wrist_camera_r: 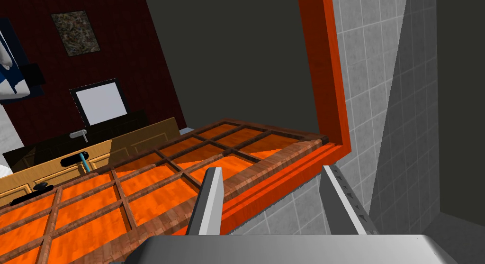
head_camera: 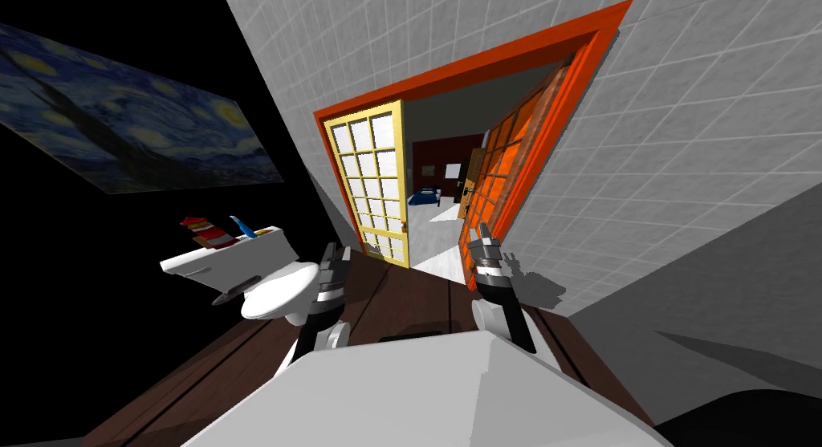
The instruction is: Push the door open
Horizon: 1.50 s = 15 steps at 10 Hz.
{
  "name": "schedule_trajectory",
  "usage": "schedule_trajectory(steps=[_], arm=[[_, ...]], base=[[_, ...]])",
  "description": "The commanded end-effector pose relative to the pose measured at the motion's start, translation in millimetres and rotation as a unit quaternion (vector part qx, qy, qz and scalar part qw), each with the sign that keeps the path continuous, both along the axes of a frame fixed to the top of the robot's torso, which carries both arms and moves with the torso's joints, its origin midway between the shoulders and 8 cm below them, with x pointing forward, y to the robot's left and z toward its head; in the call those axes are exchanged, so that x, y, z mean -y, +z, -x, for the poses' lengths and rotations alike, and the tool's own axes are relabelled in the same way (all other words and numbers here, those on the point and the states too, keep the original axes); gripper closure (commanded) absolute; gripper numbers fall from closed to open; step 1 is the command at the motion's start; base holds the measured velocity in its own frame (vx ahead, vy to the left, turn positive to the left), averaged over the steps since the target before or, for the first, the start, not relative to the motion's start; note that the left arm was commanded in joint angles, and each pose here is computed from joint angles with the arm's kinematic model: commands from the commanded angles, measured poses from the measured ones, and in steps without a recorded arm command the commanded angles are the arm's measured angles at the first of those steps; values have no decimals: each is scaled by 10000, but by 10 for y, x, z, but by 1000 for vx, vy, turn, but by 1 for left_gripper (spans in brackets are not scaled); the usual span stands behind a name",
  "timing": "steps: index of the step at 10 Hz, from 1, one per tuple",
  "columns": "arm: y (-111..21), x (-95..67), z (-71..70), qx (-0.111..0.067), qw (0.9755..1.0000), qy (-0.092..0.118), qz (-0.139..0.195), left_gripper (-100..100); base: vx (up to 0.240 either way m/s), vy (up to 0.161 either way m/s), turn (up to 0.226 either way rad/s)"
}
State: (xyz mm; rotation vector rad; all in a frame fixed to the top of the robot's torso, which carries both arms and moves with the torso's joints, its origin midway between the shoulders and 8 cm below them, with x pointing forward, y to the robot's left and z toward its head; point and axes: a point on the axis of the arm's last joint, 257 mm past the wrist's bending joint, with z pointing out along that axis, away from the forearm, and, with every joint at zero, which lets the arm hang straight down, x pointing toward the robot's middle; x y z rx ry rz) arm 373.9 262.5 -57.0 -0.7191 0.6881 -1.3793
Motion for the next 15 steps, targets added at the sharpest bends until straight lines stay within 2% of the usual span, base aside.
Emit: schedule_trajectory(steps=[1, 2, 3, 5, 8, 11, 15], arm=[[-116, 71, -86, -86, 9999, 12, -124, -100], [-197, 115, -132, -143, 9997, 14, -199, -100], [-197, 115, -132, -143, 9997, 14, -199, -100], [-361, 219, -225, -250, 9990, 17, -379, -100], [-585, 387, -350, -377, 9969, 16, -684, -100], [-753, 441, -404, -516, 9954, 15, -808, -100], [-1010, 619, -514, -657, 9907, 10, -1193, -100]], base=[[89, -23, 10], [102, -23, 12], [71, -14, 7], [63, -13, 10], [96, -26, 15], [56, -12, 5], [62, -17, 10]])
